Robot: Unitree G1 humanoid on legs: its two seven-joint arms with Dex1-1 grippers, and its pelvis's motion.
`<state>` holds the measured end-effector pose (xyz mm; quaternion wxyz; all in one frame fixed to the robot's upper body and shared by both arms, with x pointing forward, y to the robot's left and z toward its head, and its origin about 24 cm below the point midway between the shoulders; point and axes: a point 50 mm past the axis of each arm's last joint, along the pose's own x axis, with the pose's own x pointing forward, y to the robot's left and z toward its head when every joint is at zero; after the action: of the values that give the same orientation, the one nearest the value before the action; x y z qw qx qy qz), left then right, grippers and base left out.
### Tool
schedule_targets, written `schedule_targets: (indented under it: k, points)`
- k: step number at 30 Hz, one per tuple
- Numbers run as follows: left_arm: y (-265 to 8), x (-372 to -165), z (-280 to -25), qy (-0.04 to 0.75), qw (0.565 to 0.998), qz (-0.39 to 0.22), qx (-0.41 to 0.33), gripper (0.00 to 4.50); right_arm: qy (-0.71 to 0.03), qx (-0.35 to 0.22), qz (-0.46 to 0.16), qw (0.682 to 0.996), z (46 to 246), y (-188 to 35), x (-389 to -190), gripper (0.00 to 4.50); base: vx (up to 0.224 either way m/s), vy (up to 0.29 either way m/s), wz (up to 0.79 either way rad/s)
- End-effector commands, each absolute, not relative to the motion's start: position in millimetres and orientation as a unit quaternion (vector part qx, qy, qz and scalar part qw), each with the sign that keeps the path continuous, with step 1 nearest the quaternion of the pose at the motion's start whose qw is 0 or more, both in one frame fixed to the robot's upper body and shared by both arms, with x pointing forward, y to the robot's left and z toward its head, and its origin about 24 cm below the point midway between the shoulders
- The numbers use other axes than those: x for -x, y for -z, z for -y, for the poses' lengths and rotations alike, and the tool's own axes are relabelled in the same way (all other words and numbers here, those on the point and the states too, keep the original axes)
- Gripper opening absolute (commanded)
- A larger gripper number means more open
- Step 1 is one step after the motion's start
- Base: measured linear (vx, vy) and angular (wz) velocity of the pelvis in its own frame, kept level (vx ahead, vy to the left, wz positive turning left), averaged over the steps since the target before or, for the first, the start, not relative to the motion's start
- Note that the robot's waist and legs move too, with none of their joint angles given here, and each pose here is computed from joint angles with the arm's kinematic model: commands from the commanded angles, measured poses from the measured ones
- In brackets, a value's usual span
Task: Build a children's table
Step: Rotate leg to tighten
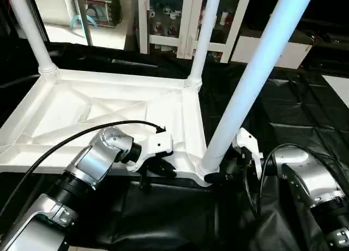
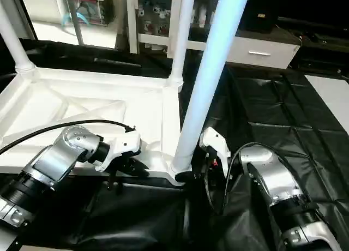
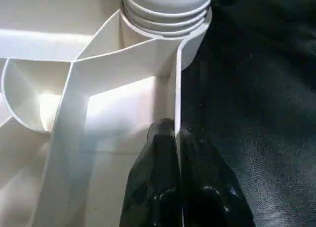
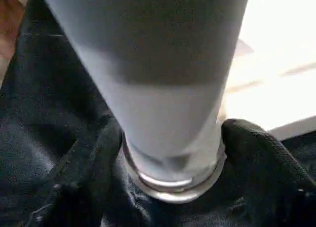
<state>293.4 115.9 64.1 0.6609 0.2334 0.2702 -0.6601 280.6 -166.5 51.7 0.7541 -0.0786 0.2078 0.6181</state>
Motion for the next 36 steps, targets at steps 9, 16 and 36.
schedule_targets:
  k: [9, 16, 36]
  points:
    - [-51, -283, -115, 0.677, 0.628, -0.307, -0.230, 0.00, -0.627, 0.082, -0.210, 0.746, 165.9, -49, -281.4, 2.70, 0.000, 0.000, 0.00]
    - [-49, -289, -114, 0.646, 0.665, -0.302, -0.224, 0.00, -0.549, 0.094, -0.219, 0.802, 166.6, -35, -288.7, 2.66, 0.000, 0.000, 0.00]
    - [-46, -352, -57, 0.349, 0.896, -0.216, -0.167, 0.00, -0.169, 0.009, -0.227, 0.959, 105.6, -7, -328.1, 2.65, -0.008, 0.002, 0.00]
